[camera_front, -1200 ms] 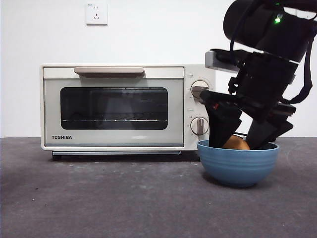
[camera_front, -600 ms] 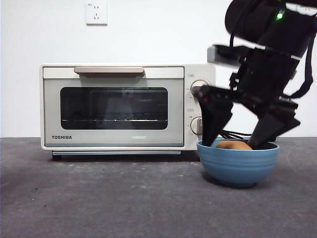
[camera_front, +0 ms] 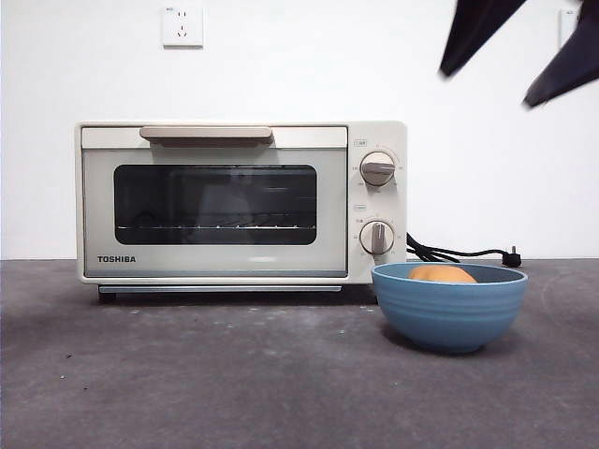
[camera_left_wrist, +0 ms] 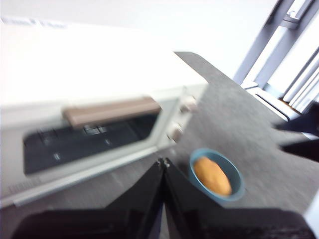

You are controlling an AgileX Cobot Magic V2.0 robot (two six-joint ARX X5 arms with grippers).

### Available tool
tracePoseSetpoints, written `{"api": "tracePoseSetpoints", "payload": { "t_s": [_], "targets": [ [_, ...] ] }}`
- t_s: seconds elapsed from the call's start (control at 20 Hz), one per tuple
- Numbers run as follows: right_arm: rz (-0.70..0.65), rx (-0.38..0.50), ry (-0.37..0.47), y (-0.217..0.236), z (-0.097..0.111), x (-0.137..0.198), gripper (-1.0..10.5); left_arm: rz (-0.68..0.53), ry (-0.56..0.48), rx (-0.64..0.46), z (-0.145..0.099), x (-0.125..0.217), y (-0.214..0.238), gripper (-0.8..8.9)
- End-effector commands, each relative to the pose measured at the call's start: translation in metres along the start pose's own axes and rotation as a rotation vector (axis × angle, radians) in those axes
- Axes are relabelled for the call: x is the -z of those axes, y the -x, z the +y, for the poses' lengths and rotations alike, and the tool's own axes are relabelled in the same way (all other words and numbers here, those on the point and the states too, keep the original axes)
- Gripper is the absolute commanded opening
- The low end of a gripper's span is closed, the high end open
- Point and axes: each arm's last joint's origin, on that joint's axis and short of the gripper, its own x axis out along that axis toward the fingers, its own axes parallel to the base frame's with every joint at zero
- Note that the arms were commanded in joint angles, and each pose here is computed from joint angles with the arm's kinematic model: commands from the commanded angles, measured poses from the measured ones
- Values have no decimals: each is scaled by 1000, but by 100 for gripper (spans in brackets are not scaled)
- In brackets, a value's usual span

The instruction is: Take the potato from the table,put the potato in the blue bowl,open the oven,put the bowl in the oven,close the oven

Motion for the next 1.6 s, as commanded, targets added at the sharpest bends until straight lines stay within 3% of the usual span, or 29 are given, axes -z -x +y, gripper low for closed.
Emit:
{"api": "tracePoseSetpoints", "payload": {
  "t_s": [0.05,0.45,0.8,1.25,1.6],
  "targets": [
    [-2,-1,-14,14,0,7,472,6,5,-27,11,-14,-22,-8],
    [-1,-1,-29,29,0,13,472,107,-120,-51,35,-49,-107,-8],
    [-1,0,-37,29,0,13,472,209,-165,-72,52,-27,-164,-8],
    [5,3,-36,29,0,14,472,325,-143,-83,55,-6,-182,-8],
    [-1,61,-18,29,-2,14,472,616,-101,-18,31,23,-177,-8]
  ]
}}
